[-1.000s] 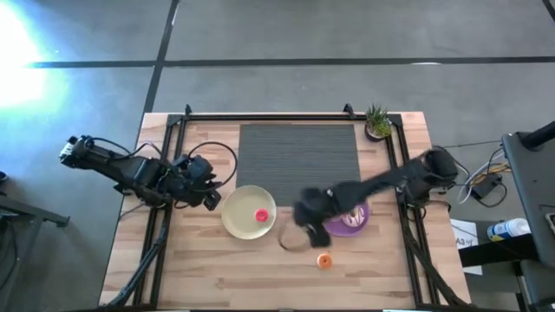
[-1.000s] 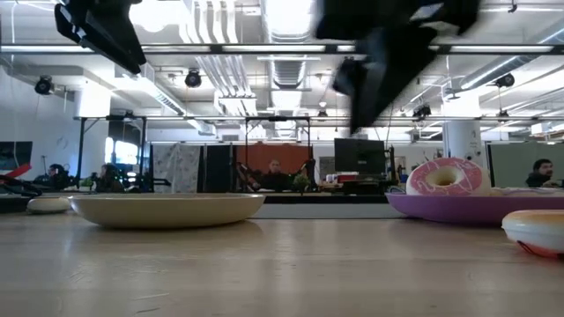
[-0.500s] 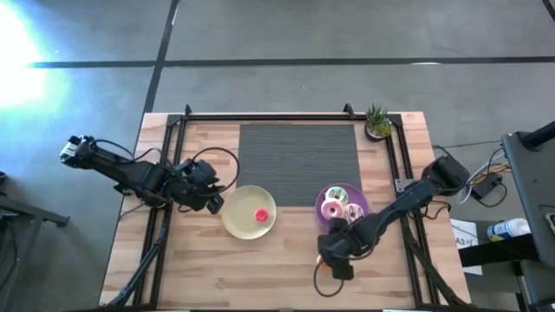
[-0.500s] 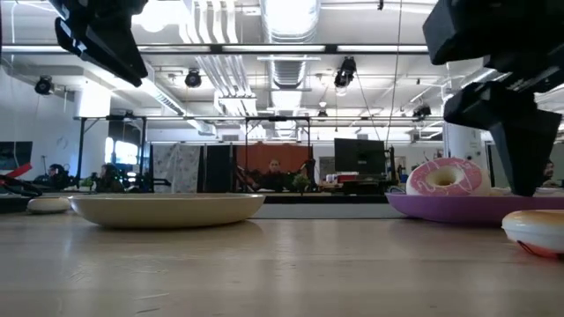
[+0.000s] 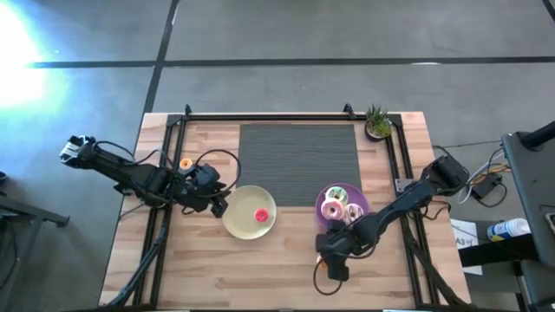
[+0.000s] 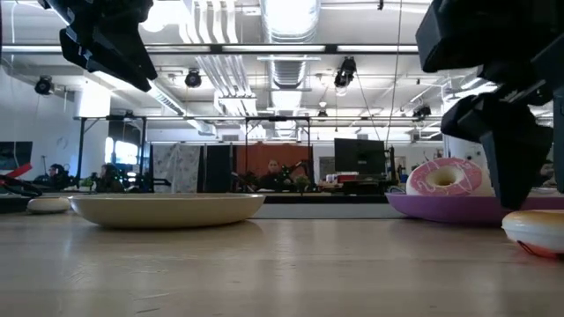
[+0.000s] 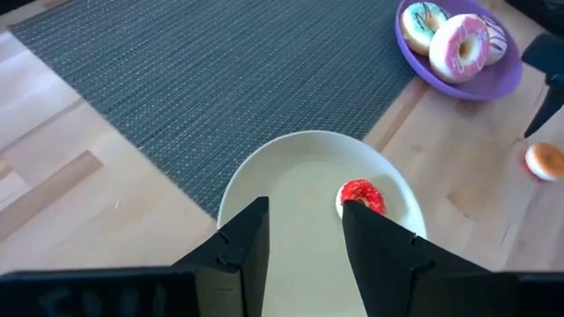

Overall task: Pick & Place donuts
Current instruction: Put the small orange donut on the white plate

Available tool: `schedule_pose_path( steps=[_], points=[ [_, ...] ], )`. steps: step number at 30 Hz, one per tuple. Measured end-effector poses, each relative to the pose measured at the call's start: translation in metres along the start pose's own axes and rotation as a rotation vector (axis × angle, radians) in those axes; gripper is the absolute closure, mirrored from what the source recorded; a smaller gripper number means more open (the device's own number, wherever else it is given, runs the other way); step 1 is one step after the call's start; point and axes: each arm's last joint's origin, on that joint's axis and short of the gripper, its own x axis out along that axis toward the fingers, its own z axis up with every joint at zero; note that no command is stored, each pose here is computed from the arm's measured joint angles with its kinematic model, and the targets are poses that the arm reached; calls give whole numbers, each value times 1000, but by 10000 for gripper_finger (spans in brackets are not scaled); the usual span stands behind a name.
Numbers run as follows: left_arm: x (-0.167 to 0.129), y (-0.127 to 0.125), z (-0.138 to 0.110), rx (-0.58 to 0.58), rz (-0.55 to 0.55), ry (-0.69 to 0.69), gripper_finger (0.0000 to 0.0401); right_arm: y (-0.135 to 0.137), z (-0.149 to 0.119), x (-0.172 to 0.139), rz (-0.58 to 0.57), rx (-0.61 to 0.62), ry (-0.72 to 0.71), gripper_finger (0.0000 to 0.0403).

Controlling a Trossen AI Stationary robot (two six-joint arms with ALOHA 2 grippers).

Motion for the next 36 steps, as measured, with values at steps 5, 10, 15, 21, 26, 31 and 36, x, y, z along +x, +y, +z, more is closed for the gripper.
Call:
schedule_pose_path(
  steps=[5,10,15,21,26,31,36],
  points=[
    [0,0,0,-6,0,0,282,-8,-6,7,-4,64,1,184],
    [0,0,0,-6,0,0,282,-9,-9,13,72,102,17,184],
    [0,0,0,-7,2,0,282,-9,-8,20,100,133,29,205],
    [1,1,-1,-7,6,-1,282,-8,-4,27,129,147,62,278],
    [1,1,-1,-9,8,-2,282,-15,4,28,138,219,60,353],
    [1,1,-1,-38,10,0,282,-29,20,17,65,268,-83,388],
    [1,1,-3,-195,-4,43,282,-45,50,-11,-77,247,-322,389]
  ],
)
